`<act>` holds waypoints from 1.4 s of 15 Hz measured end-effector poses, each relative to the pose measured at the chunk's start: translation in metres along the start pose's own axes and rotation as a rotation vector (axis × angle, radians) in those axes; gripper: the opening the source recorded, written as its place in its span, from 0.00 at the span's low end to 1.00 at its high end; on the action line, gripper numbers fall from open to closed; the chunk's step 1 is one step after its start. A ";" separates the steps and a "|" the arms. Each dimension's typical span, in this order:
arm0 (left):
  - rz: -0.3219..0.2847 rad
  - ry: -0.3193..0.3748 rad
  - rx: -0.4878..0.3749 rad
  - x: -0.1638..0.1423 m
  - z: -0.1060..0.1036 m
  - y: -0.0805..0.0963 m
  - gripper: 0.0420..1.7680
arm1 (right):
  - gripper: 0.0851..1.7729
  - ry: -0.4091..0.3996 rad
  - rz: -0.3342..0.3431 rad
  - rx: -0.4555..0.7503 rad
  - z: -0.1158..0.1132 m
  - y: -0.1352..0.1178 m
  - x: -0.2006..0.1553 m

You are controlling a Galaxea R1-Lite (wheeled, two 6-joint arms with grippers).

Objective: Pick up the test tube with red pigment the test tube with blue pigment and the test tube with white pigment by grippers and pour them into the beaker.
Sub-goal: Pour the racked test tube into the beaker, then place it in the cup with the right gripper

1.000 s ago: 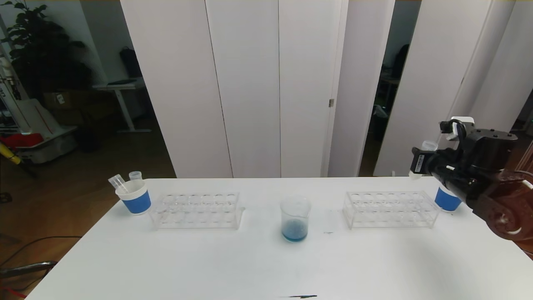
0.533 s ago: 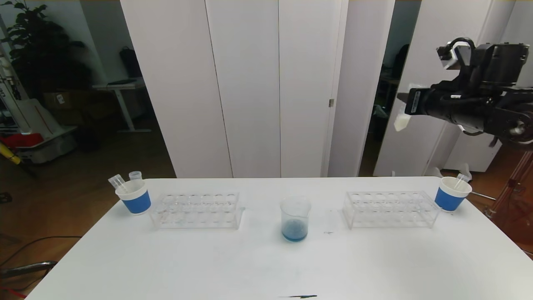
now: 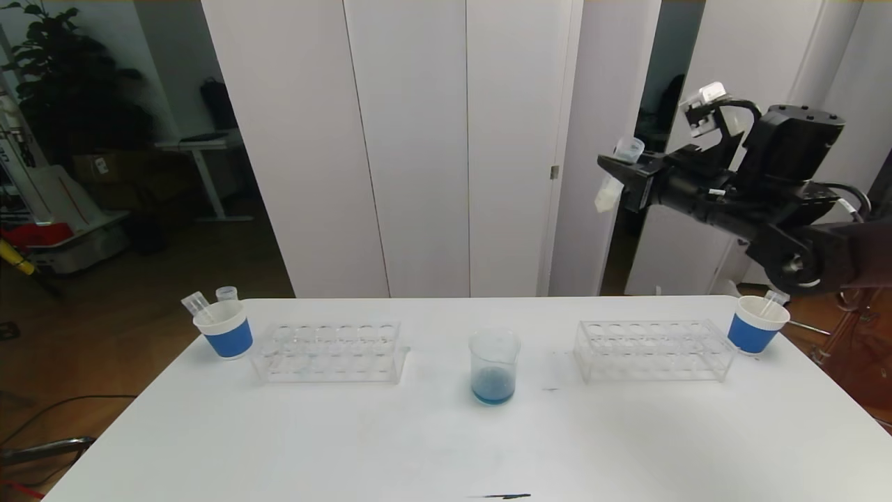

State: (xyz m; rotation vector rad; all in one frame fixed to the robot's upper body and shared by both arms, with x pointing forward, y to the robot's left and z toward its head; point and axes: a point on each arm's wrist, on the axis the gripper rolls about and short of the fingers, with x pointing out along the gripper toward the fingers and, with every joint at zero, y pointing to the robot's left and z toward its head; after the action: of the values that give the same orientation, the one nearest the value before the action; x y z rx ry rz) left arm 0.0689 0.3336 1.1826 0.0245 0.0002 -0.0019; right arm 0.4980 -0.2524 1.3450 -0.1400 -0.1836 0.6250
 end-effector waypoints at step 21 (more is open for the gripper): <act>0.000 0.000 0.000 0.000 0.000 0.000 0.98 | 0.29 -0.117 0.406 -0.555 -0.071 0.085 0.017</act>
State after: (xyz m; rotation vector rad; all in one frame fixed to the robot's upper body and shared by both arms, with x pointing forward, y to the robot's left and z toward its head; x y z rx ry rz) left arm 0.0689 0.3336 1.1827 0.0245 -0.0002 -0.0019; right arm 0.4788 -0.1798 1.2623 -0.6892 -0.4464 0.9761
